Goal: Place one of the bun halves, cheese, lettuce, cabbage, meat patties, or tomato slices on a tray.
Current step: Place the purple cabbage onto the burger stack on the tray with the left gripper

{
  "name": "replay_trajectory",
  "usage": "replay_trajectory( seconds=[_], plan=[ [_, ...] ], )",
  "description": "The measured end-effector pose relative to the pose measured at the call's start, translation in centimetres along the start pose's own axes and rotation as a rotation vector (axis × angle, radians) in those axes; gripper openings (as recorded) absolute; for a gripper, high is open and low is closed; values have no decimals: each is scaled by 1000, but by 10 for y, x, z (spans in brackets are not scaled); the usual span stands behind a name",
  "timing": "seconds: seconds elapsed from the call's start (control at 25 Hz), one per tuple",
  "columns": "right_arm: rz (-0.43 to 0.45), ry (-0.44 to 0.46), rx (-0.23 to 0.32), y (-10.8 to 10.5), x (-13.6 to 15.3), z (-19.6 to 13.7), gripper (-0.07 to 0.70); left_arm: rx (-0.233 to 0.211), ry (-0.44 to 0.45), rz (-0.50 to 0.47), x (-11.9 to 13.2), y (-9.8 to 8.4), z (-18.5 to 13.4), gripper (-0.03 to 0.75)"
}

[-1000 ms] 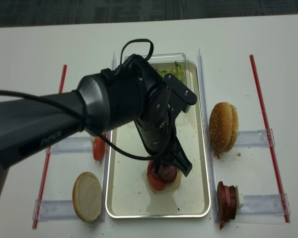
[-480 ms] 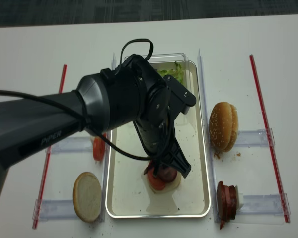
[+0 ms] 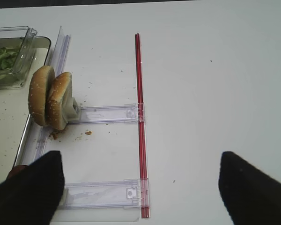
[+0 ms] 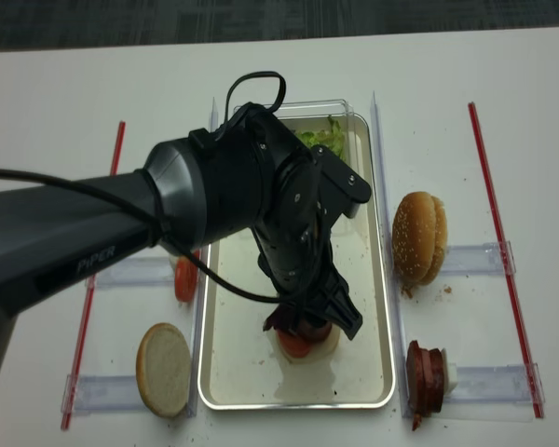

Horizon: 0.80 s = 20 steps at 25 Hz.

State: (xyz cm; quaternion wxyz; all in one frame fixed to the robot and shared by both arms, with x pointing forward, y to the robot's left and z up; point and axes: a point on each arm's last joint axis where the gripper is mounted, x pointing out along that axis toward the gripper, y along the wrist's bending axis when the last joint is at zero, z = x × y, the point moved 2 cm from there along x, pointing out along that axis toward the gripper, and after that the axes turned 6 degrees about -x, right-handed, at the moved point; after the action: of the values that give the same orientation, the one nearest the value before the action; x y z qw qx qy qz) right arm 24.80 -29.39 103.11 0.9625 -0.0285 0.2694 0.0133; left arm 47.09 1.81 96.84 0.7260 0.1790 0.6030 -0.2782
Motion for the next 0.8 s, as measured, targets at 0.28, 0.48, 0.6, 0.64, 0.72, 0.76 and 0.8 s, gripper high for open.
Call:
replay_trajectory(
  seconds=[0.28, 0.48, 0.6, 0.64, 0.72, 0.76, 0.8],
  plan=[
    [0, 0, 0, 0, 0, 0, 678, 8, 0, -2, 0, 0, 0, 587],
    [0, 0, 0, 0, 0, 0, 678, 11, -6, -9, 0, -1, 1, 599],
    [0, 0, 0, 0, 0, 0, 678, 9, -5, -14, 0, -2, 1, 599],
    [0, 0, 0, 0, 0, 0, 678, 8, -5, -15, 0, -2, 0, 599],
    [0, 0, 0, 0, 0, 0, 678, 8, -5, -15, 0, -2, 0, 599],
    [0, 0, 0, 0, 0, 0, 678, 8, -5, -15, 0, -2, 0, 599],
    [0, 0, 0, 0, 0, 0, 678, 8, -5, -15, 0, -2, 0, 599]
  ],
)
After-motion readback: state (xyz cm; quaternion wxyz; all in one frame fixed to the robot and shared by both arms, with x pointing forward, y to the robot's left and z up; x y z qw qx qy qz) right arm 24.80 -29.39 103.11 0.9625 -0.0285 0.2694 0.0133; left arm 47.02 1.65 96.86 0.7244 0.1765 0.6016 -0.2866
